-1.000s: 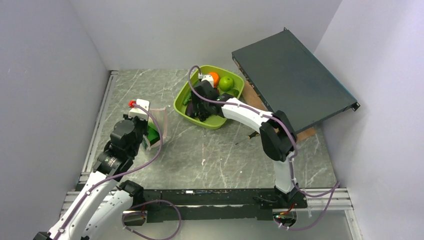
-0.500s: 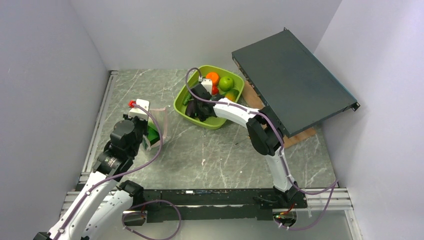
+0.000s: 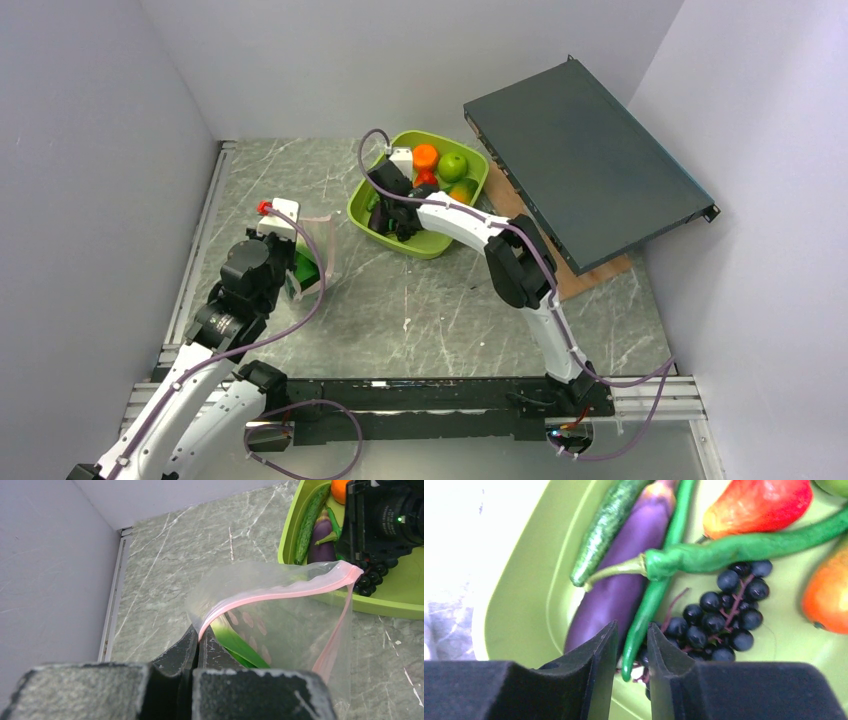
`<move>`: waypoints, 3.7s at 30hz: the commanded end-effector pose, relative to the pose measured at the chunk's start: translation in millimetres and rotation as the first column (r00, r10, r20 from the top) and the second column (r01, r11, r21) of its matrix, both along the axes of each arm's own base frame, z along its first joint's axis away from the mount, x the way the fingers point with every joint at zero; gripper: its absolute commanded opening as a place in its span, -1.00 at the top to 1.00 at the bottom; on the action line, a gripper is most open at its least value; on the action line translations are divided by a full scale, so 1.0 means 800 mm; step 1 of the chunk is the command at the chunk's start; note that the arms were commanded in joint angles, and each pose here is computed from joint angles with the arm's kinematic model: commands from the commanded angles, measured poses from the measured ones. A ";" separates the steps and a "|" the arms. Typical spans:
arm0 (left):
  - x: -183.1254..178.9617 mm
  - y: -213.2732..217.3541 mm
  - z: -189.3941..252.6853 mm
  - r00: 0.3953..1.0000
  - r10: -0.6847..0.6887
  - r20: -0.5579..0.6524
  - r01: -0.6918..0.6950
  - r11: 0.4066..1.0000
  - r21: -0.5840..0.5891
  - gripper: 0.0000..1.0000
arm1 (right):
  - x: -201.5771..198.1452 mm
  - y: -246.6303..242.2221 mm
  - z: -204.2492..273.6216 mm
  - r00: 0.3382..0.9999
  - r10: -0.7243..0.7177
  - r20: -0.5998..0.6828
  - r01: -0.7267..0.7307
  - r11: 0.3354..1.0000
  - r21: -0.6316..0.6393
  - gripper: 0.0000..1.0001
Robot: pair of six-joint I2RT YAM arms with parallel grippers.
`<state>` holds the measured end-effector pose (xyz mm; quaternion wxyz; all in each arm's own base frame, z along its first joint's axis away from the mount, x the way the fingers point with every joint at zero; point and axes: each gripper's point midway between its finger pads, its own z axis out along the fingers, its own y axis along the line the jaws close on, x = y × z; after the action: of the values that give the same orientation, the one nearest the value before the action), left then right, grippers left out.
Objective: Place the food in the zip-top bag and seal the zipper
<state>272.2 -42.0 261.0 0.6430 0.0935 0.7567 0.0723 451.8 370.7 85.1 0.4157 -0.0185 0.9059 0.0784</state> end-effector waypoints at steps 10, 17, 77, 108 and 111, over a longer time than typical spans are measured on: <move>0.002 -0.002 0.029 0.998 -0.004 0.063 0.006 0.999 -0.038 1.00 | 0.014 0.049 -0.027 0.997 0.018 -0.080 -0.002 0.981 0.196 0.19; -0.001 0.001 0.033 0.997 0.002 0.082 0.002 0.999 -0.043 1.00 | 0.012 0.039 -0.084 0.977 -0.084 -0.198 0.111 0.986 0.126 -0.10; 0.005 -0.007 0.025 0.999 -0.020 0.047 0.021 0.999 -0.033 1.00 | -0.199 -0.010 0.215 0.715 0.693 0.094 -0.600 0.539 0.592 1.00; 0.006 -0.007 0.023 0.999 -0.021 0.039 0.022 0.999 -0.026 1.00 | -0.119 -0.006 0.058 0.829 0.532 -0.172 -0.455 0.820 0.348 0.80; 0.006 -0.007 0.022 0.999 -0.020 0.037 0.021 0.999 -0.024 1.00 | -0.147 0.001 0.067 0.765 0.623 -0.166 -0.536 0.758 0.373 0.83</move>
<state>274.9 -47.2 255.6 0.6356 0.1045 0.7621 0.0661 357.0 367.8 110.2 0.2307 -0.1763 0.9015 0.3209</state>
